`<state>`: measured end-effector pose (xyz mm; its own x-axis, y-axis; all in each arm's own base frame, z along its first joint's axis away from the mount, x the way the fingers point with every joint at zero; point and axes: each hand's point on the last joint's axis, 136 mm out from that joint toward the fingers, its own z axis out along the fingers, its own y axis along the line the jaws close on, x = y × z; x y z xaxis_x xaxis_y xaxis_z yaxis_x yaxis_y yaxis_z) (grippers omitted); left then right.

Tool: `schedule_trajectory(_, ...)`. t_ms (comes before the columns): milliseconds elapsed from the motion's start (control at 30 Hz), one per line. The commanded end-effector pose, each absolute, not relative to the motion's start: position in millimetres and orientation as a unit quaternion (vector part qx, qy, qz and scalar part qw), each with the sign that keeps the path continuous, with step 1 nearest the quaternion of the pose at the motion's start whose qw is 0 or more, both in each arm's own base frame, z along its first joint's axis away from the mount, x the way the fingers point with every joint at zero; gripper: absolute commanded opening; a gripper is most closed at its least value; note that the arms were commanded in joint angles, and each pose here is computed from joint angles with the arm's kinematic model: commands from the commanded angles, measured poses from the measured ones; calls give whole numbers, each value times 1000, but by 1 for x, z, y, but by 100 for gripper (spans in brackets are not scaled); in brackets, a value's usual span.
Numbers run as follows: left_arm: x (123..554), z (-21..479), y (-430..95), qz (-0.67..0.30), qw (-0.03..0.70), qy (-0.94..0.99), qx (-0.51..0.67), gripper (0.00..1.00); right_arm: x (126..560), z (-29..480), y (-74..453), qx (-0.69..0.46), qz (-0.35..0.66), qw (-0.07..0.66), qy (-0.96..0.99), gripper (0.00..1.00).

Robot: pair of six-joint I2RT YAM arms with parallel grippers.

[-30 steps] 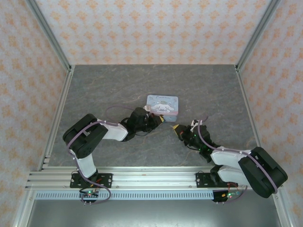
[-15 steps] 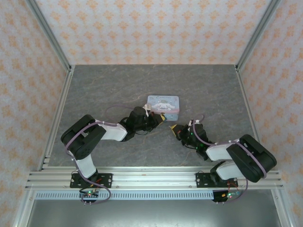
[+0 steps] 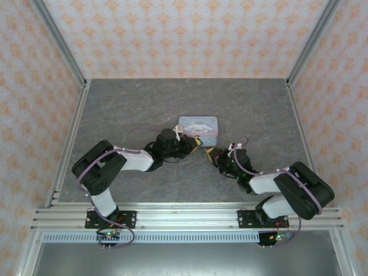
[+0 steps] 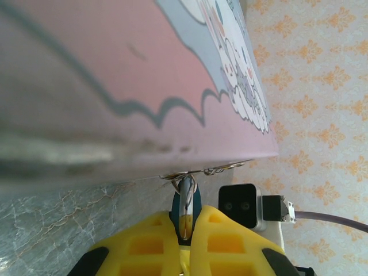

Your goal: Unlock a padlock with a key

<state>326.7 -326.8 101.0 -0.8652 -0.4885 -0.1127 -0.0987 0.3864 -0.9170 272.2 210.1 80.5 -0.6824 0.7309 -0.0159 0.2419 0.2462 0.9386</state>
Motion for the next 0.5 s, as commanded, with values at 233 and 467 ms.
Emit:
schedule_trajectory(233,337,144,-334,-579,203,768,-184,0,285,115,208,334,552,268,715,0)
schedule_trajectory(467,337,146,-333,-579,203,768,-186,0,288,119,208,336,553,272,712,0)
